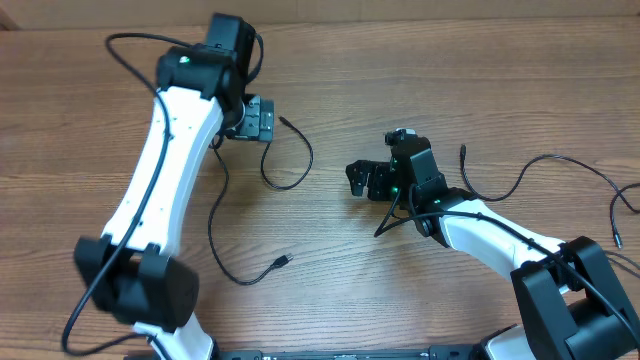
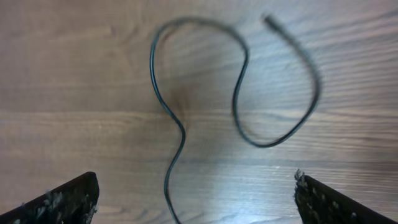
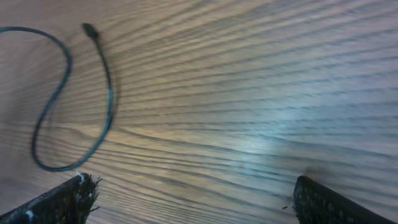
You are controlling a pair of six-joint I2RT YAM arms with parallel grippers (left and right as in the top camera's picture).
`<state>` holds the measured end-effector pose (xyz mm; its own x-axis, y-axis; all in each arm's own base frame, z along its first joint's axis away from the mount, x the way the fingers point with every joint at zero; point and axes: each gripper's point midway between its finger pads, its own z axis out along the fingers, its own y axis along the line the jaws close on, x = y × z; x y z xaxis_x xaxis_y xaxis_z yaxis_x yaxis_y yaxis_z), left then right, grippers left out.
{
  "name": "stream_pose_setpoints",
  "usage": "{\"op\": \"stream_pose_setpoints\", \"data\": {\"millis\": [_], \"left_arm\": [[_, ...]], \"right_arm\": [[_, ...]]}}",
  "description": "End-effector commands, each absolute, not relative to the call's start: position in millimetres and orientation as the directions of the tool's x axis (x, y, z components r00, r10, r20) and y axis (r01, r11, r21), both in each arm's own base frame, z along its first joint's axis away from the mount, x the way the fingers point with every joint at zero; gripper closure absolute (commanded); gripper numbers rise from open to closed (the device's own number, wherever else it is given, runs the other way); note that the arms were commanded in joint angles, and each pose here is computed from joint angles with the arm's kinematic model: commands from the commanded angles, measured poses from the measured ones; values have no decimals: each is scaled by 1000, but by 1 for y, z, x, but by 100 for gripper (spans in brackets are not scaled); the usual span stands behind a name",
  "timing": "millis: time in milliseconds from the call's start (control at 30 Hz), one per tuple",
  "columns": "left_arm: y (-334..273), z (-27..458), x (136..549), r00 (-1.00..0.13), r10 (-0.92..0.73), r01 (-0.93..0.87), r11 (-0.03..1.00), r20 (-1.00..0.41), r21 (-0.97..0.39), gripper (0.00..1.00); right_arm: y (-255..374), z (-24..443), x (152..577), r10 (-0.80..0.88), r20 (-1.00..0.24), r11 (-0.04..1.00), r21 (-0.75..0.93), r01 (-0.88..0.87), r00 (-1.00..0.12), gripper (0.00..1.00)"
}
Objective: Untangle cables
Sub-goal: 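Grasp a black cable with the left gripper near the table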
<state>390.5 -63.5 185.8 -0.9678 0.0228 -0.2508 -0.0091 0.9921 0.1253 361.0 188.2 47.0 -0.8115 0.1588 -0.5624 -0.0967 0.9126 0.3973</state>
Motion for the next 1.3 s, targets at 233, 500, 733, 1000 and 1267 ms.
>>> {"op": "stream_pose_setpoints", "data": {"millis": [233,500,733,1000,1267], "left_arm": [[-5,86,397,-988,-156,-150,951,0,272,0],[-2,47,414,-988,-144,-141,988,54,61,6],[-9,46,429,-990,-144,-144,989,0,16,9],[-14,29,427,-989,-146,-146,989,4,-20,11],[-15,1,416,-989,-146,-147,989,19,-24,23]], "right_arm": [[178,44,361,154,-573,935,348,-68,-805,0],[181,48,365,163,-585,930,360,-74,-795,0],[181,48,365,163,-584,930,360,-74,-795,0],[180,47,364,162,-582,931,359,-73,-797,0],[180,47,364,162,-582,931,359,-73,-797,0]]}}
